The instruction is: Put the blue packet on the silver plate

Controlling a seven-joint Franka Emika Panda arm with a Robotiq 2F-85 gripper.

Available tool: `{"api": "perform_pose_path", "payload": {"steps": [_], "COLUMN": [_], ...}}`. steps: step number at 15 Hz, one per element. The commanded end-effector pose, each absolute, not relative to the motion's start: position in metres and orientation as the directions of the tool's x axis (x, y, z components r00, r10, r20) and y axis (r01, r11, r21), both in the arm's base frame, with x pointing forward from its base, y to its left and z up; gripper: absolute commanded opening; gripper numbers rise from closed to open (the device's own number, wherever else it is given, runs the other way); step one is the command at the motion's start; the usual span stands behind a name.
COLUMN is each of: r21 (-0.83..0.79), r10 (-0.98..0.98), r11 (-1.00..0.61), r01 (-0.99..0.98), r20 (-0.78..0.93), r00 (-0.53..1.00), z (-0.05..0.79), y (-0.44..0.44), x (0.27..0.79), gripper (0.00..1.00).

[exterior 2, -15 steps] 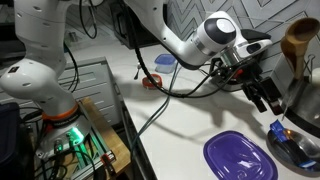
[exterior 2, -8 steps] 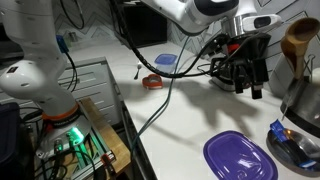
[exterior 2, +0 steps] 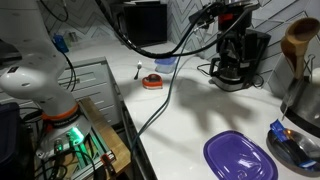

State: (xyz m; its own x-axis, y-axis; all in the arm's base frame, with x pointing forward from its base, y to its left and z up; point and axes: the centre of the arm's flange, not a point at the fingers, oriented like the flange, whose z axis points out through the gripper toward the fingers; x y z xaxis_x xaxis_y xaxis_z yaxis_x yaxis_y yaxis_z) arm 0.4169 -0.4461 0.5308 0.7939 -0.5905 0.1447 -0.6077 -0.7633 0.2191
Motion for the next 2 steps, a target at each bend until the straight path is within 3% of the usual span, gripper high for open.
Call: {"api": "perform_pose_path", "payload": {"steps": [1, 2], "r21": [0.216, 0.215], "r10": [-0.589, -0.589], "r11": [-0.765, -0.766], "r01": [-0.607, -0.606], "r20": [0.145, 0.145], "r00": [0.795, 0.795], "z": [0.5309, 0.5298], "y": [-0.4449, -0.4443], "x": [0.4157, 0.4158], "gripper": [1.0, 1.0]}}
